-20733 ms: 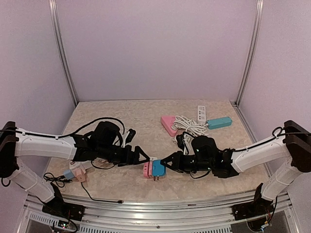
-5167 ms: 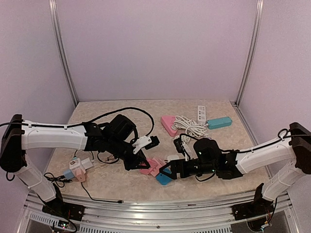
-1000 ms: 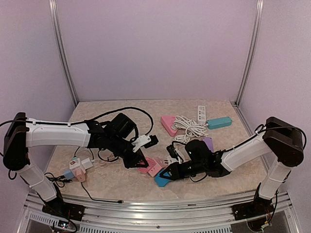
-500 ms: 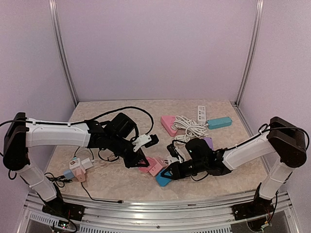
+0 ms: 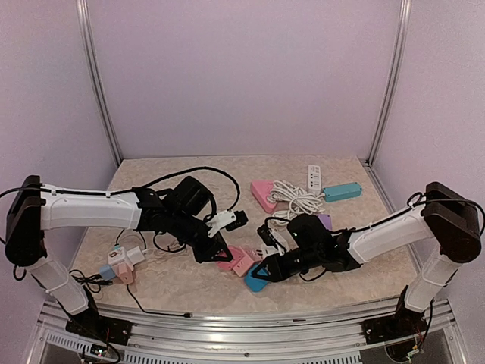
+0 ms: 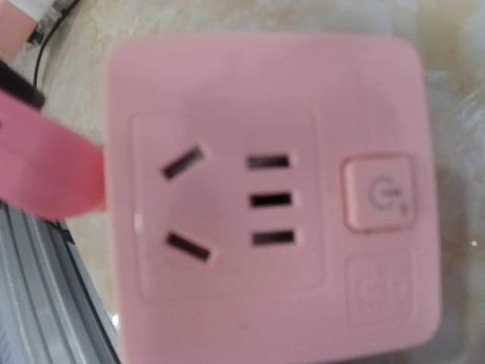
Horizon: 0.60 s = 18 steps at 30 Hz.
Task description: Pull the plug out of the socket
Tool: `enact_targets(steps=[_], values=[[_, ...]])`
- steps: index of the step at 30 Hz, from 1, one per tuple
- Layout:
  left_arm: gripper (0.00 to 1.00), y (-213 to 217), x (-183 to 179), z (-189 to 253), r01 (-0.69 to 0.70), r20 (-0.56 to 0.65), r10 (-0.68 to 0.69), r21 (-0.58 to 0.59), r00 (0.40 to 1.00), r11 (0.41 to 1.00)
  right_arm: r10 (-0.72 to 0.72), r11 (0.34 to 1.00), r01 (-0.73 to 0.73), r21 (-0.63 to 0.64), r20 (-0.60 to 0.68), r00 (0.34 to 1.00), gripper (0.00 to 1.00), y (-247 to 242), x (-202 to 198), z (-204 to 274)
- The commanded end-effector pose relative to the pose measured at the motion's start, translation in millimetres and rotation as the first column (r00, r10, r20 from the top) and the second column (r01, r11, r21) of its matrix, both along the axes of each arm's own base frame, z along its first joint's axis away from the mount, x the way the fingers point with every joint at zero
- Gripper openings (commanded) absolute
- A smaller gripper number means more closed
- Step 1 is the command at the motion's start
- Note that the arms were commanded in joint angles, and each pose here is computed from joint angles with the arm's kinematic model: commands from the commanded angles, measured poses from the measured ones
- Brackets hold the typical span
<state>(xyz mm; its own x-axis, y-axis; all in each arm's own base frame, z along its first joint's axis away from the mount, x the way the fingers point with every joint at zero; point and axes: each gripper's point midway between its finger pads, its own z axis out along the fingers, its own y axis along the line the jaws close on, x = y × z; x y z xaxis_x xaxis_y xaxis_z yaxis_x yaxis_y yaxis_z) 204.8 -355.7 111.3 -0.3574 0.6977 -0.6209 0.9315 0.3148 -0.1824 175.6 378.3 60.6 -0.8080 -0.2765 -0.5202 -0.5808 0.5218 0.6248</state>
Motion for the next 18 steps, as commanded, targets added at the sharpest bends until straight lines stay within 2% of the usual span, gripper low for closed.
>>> enact_targets(steps=[1, 7, 18], values=[[0.0, 2, 9, 2, -0.025, 0.013, 0.025, 0.011, 1.0, 1.0, 0.081, 0.995, -0.081, -0.064, 0.009, 0.997, 0.0, -1, -15, -12], [0.0, 2, 10, 2, -0.026, 0.013, 0.026, 0.012, 1.0, 1.0, 0.09, 0.994, -0.088, -0.065, 0.013, 0.996, 0.0, -1, -18, -12], [0.0, 2, 9, 1, -0.027, 0.012, 0.027, 0.014, 1.0, 1.0, -0.051, 0.999, 0.05, -0.019, -0.067, 0.996, 0.0, -12, -11, -10]])
